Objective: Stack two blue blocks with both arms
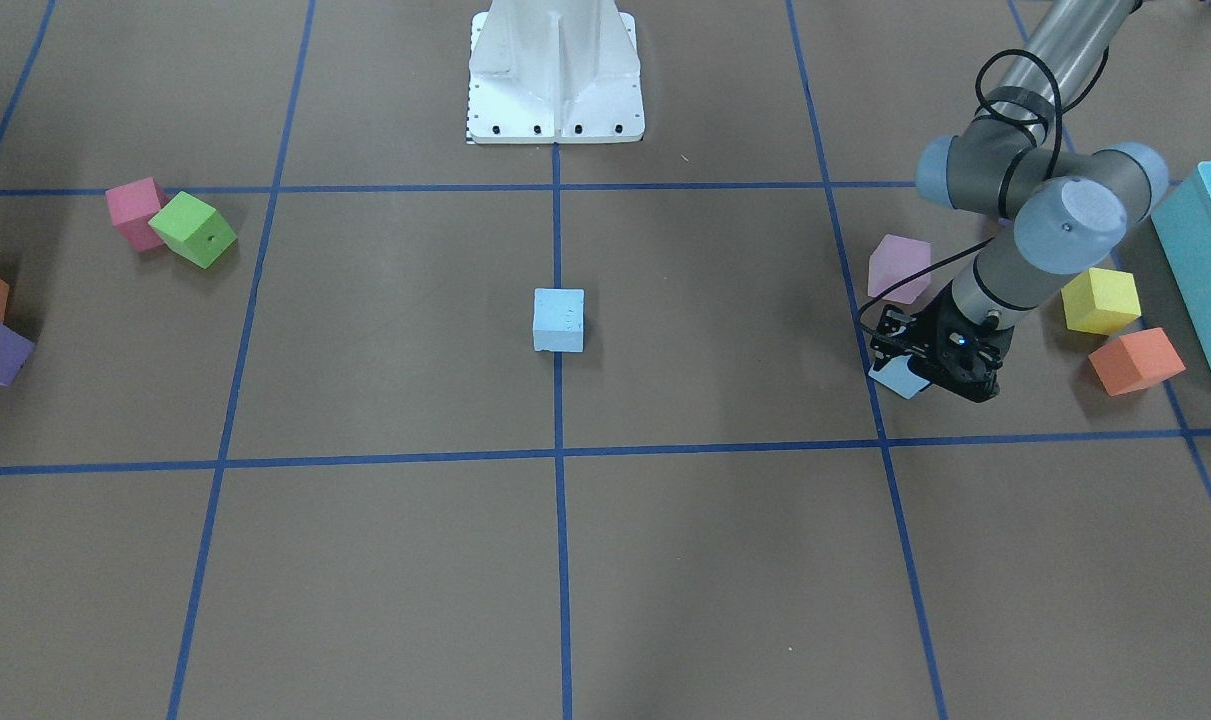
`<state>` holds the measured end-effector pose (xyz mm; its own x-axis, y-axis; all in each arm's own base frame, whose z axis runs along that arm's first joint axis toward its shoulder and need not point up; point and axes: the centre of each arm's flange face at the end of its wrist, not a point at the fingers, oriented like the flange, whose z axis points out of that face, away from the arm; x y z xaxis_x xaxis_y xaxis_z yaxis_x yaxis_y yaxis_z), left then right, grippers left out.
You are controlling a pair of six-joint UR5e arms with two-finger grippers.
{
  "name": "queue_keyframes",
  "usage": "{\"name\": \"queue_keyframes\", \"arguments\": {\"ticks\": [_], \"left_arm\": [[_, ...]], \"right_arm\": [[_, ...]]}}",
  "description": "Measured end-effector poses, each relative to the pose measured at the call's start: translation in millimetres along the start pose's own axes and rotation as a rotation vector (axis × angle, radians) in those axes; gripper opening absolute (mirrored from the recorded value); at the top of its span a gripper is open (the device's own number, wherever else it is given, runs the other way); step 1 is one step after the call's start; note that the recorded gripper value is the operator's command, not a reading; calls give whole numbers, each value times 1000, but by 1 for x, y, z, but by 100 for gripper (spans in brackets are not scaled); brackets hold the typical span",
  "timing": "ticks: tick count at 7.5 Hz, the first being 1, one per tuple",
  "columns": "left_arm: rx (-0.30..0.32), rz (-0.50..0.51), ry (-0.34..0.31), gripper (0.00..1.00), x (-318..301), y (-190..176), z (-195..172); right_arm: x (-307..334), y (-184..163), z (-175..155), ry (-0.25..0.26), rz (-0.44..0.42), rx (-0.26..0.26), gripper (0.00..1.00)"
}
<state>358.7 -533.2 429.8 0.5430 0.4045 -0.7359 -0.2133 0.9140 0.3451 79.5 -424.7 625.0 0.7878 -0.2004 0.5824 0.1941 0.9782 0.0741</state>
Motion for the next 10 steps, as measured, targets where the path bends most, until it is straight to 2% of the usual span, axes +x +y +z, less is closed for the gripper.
{"name": "queue_keyframes", "arguments": {"ticks": [2,3,6,8,10], "left_arm": [[38,-151,47,27,70,-32,-9],[49,-216,49,27,113,-44,-9],[33,-375,-64,28,268,-71,-44],[47,-421,-130,28,348,-66,-34],[49,-444,-150,28,382,-76,-13]], "right_arm": [[0,0,1,-1,1,-1,100],[0,1,1,-1,1,-2,100],[1,1,1,0,2,-3,100],[1,2,2,2,2,-5,100],[3,4,5,-1,7,-11,100]]}}
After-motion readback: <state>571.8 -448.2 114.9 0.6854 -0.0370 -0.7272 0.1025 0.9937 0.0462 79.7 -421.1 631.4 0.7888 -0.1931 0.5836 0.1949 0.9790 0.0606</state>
